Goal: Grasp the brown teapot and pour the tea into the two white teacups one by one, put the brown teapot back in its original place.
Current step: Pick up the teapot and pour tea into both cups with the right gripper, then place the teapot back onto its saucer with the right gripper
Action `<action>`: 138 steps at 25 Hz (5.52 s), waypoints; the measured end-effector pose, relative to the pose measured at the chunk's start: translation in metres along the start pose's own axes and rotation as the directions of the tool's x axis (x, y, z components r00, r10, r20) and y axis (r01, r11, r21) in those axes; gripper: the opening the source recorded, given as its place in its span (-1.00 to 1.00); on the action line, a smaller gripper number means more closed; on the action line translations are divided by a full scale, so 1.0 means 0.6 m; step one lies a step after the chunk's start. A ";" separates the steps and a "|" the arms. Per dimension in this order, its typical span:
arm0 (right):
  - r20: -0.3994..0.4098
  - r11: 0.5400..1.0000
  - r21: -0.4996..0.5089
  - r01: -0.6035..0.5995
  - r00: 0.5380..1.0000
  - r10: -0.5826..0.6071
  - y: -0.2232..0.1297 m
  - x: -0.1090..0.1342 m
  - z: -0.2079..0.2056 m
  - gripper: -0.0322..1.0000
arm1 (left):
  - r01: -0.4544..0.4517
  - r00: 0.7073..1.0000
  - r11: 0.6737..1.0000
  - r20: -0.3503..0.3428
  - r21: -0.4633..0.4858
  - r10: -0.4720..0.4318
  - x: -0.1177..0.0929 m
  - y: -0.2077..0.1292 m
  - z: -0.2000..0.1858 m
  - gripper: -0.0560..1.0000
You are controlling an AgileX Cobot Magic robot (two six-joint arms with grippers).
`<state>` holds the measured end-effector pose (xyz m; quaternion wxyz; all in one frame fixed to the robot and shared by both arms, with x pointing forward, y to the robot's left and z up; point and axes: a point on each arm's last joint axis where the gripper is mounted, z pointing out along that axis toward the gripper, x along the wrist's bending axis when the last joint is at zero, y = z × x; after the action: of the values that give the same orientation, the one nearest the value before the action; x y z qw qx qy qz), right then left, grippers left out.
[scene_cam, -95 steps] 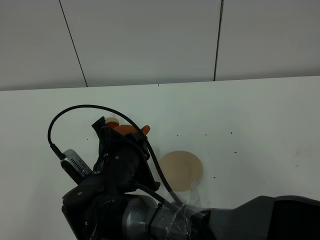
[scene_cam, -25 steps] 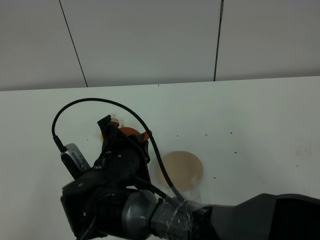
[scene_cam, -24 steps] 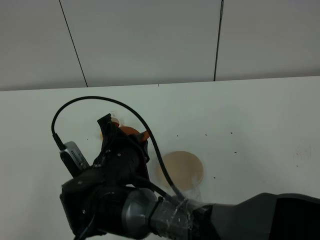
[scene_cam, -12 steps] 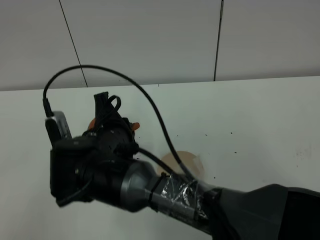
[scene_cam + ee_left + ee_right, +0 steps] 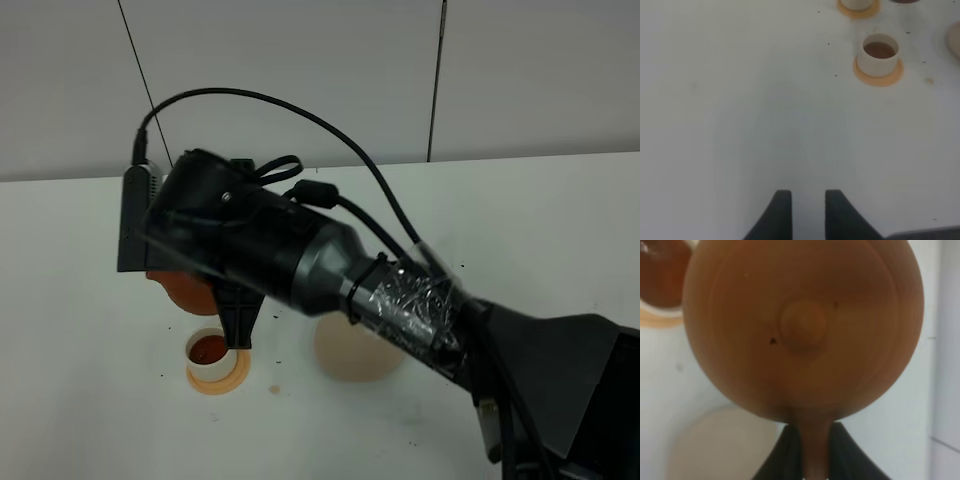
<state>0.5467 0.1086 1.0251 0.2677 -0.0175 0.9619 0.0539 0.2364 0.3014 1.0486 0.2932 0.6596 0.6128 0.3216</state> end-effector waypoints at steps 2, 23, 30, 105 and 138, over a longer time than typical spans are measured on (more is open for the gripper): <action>-0.054 0.999 -0.019 -0.039 0.998 0.038 -0.009 -0.006 0.007 -0.75 | 0.000 1.000 1.000 0.000 0.000 0.000 0.000 0.000 0.000 -0.45; -0.220 0.984 -0.084 -0.160 0.966 0.138 -0.035 -0.026 0.024 -0.75 | 0.000 1.000 1.000 0.000 0.000 0.000 0.000 0.000 0.000 -0.45; -0.217 0.979 -0.069 -0.194 0.960 0.175 -0.048 -0.038 0.029 -0.75 | 0.000 1.000 1.000 0.000 0.000 0.000 0.000 0.000 0.000 -0.45; -0.314 0.724 0.228 -0.651 0.655 0.687 -0.259 0.017 0.122 -0.75 | 0.000 1.000 1.000 0.000 -0.001 0.000 0.000 0.000 0.000 -0.45; -0.335 0.711 0.241 -0.661 0.631 0.700 -0.258 0.020 0.120 -0.68 | 0.000 1.000 1.000 0.000 -0.001 0.000 0.000 0.000 0.000 -0.45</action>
<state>0.5828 -0.0370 0.9428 0.0241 0.3486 0.9316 0.1003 0.2365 0.3014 1.0487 0.2935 0.6594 0.6127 0.3219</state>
